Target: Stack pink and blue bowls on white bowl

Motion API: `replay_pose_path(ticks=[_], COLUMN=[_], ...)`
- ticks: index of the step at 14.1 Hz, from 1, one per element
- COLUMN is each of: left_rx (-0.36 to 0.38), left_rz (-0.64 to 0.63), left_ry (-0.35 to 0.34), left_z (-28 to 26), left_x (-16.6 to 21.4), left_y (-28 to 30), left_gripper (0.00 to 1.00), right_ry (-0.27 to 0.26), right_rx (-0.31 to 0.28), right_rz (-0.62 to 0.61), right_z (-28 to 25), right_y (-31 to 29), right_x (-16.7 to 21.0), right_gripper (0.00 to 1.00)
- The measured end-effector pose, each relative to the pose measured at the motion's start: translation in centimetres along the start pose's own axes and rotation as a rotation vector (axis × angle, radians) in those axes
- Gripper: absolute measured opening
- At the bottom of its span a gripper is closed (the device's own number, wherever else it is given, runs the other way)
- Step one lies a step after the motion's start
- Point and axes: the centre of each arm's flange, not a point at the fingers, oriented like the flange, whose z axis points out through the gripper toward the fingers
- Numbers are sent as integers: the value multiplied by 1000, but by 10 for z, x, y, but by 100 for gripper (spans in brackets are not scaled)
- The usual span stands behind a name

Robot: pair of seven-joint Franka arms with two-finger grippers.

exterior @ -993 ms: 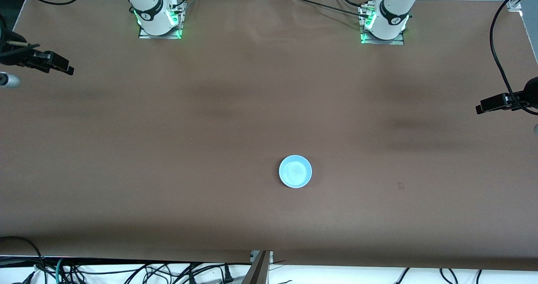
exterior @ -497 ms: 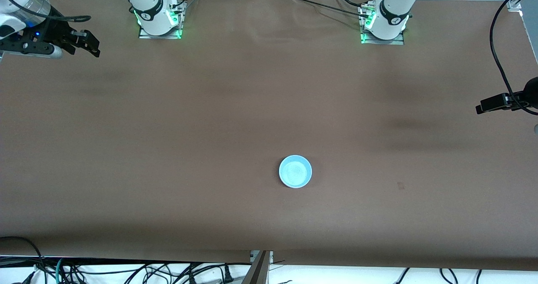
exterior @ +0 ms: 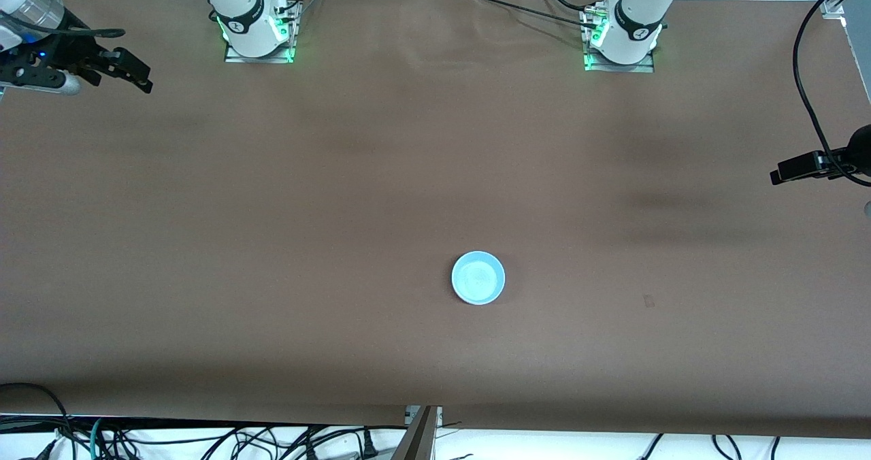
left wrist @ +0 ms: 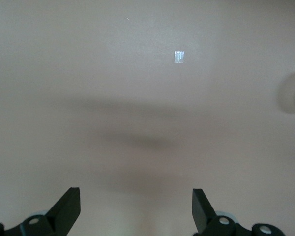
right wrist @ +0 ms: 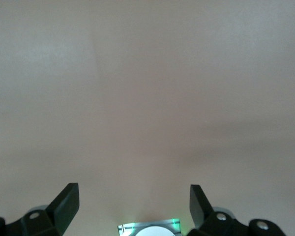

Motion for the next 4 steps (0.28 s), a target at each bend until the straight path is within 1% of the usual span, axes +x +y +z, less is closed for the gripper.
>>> replay_pose_path(ticks=[4], left_rx=[0], left_rz=[0], left_ry=[0], left_z=[0], left_x=[0], left_y=[0], left_gripper=[100], right_ry=[-1], right_rx=[4], right_rz=[8], right_z=[1], right_y=[6], right_x=[4], right_gripper=[100])
